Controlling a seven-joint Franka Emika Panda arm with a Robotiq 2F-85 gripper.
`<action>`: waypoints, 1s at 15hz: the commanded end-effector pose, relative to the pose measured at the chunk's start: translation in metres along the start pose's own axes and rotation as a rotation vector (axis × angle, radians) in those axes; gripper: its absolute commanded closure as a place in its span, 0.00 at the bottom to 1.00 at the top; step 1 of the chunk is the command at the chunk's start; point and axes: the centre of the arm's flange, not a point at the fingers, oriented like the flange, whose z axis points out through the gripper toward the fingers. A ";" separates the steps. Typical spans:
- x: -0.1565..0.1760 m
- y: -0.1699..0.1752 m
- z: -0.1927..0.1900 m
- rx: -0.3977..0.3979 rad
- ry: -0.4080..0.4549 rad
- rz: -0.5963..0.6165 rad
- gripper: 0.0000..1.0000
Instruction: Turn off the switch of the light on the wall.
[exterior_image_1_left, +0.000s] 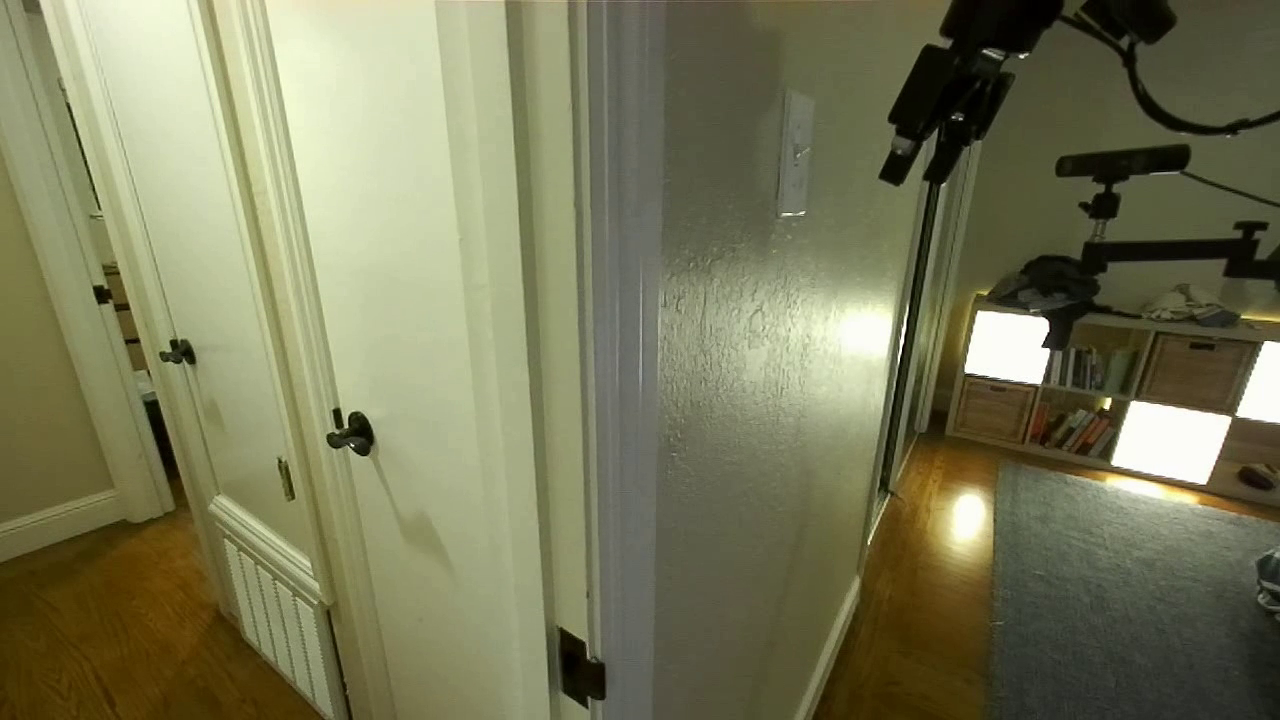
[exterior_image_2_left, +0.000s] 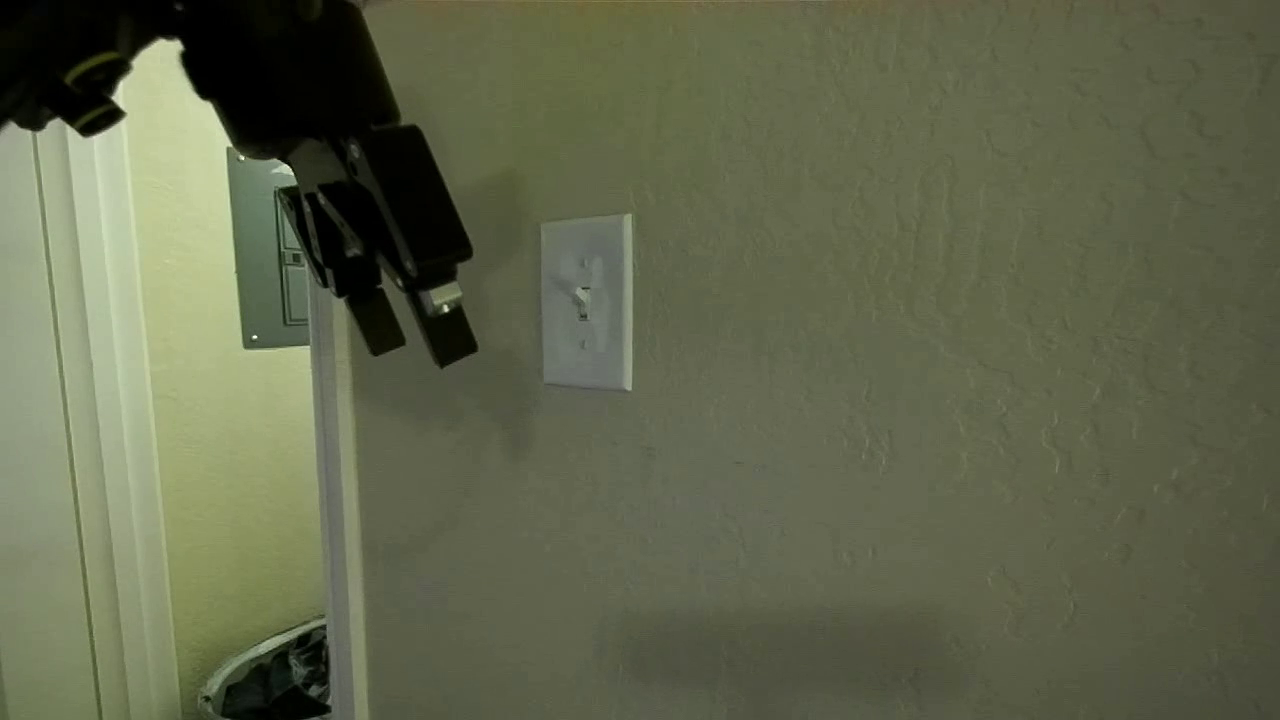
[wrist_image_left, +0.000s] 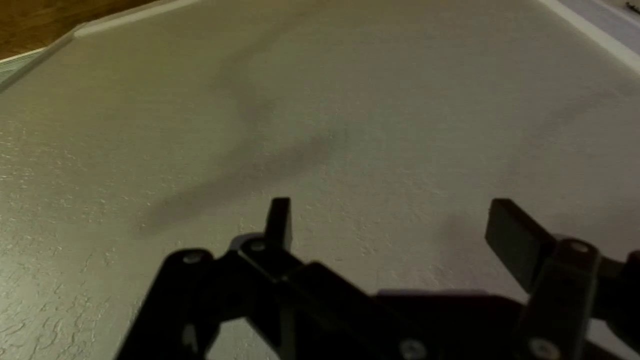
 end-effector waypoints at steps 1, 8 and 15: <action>0.015 0.004 0.023 -0.016 0.016 0.003 0.00; 0.036 0.004 0.024 -0.036 0.097 0.006 0.32; 0.033 0.014 -0.003 -0.067 0.192 0.029 0.80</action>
